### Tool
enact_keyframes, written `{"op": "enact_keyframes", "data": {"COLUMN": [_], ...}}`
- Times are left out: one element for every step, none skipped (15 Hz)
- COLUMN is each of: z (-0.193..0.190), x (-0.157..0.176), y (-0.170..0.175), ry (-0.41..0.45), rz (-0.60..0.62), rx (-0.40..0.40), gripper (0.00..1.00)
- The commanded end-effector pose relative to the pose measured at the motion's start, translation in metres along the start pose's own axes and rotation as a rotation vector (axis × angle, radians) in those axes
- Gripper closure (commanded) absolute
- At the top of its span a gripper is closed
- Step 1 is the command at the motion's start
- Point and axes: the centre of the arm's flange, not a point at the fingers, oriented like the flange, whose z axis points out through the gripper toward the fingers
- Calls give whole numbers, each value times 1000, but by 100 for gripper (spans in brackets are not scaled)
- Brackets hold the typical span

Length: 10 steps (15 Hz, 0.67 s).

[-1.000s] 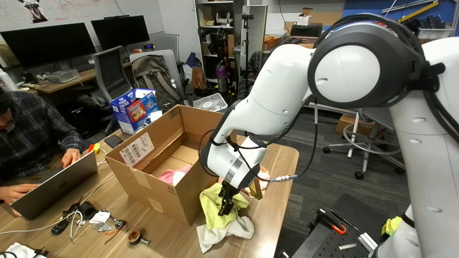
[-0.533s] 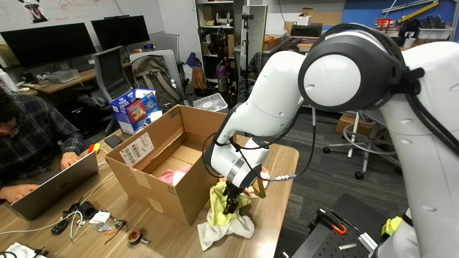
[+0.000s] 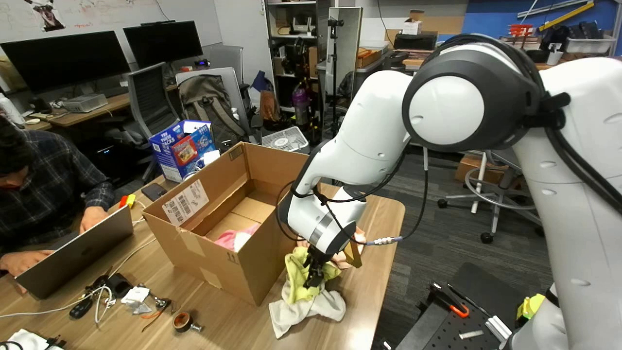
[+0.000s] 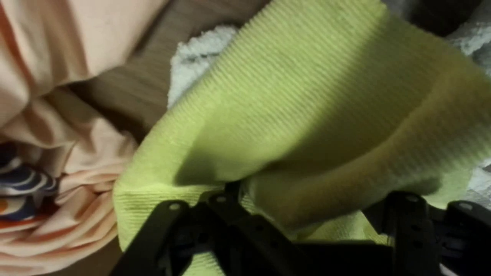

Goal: Put the clothes on the side in the box

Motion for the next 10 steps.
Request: {"op": "enact_keyframes", "data": {"z": [8, 8, 7, 5, 3, 0, -3, -5, -8, -12], "x": [-5, -4, -2, -1, 0, 2, 4, 6, 7, 9], "y": [6, 7, 8, 8, 9, 8, 8, 7, 6, 6], "ry": [-9, -7, -3, 0, 4, 11, 17, 23, 28, 36], "rz": [4, 6, 8, 13, 15, 22, 31, 40, 48, 53], "rx": [-33, -36, -38, -40, -41, -41, -41, -41, -42, -44], "gripper": [58, 64, 70, 78, 85, 93, 97, 95, 93, 97]}}
